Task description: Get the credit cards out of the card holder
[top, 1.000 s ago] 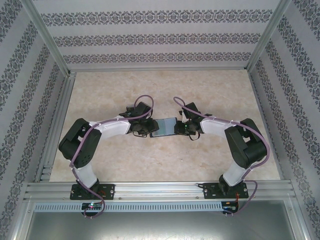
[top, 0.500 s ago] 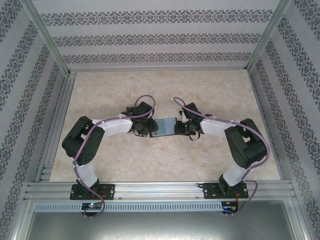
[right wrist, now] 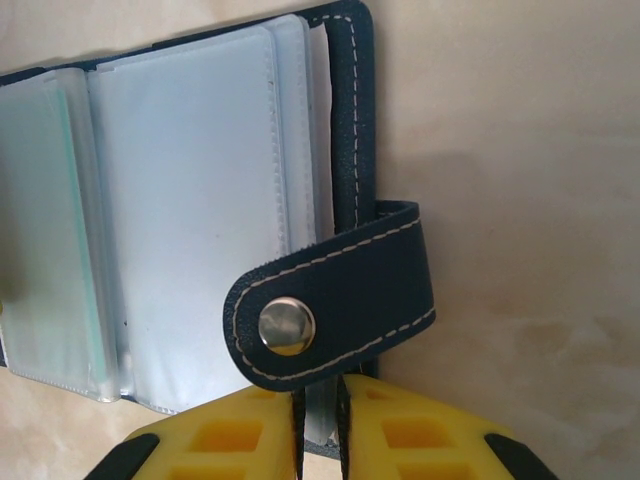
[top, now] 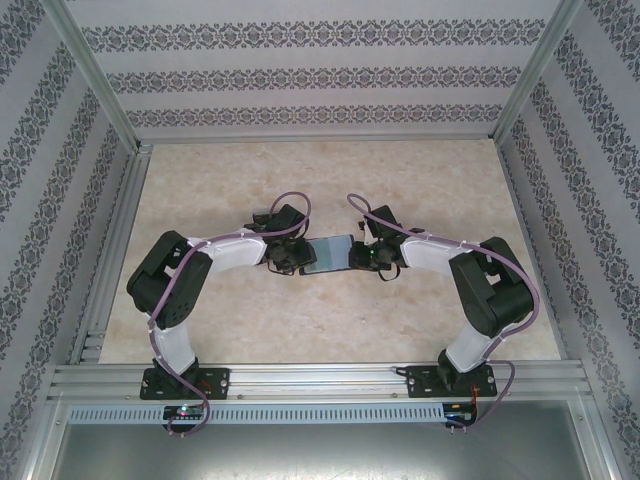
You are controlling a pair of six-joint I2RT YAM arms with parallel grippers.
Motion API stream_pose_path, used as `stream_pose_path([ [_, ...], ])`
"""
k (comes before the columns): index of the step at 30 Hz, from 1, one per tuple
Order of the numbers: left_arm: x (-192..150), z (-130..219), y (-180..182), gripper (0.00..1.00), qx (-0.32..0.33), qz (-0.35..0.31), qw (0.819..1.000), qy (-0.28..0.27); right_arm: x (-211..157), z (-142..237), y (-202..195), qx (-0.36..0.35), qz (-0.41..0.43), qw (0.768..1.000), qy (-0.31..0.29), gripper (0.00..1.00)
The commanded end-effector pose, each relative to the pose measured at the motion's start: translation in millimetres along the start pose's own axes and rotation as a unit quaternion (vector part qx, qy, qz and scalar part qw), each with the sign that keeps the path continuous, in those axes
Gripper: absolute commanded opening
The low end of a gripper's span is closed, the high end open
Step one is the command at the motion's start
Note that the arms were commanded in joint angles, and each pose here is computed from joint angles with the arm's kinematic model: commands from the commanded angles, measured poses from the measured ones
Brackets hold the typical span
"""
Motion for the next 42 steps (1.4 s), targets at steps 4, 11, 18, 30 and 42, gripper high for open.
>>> stream_pose_path([
  [4, 1.5, 0.8, -15.0, 0.29, -0.019, -0.019, 1.000, -0.002, -15.2, -9.3, -9.7, -0.013, -0.009, 1.000, 0.027, 0.20],
  [11, 11.2, 24.8, -13.3, 0.29, 0.013, -0.034, 0.999, -0.035, -15.0, -8.7, -8.6, -0.012, -0.010, 1.000, 0.026, 0.20],
  [18, 9.0, 15.2, -20.3, 0.29, -0.007, -0.041, 0.999, -0.025, -16.4, -10.7, -7.8, -0.012, -0.011, 0.999, 0.029, 0.20],
  [30, 0.7, 3.2, -5.0, 0.28, 0.031, -0.032, 0.999, -0.002, -16.0, -10.4, -6.9, -0.010, -0.011, 1.000, 0.027, 0.20],
  [42, 0.0, 4.7, -1.2, 0.28, 0.040, -0.031, 0.999, -0.006, -17.3, -12.1, -7.4, -0.010, -0.011, 0.999, 0.030, 0.20],
])
Point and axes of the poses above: each hand's point on the last joint's axis, 136 mm out from that joint toward the fingers, its own z axis back along the fingers, its own y axis along the line the jaws close on, x = y × z, the point moved 3 cm from there along z, back along the fingers, and after that the axes turned 15 degrees about -z, right-handed, at the moved point
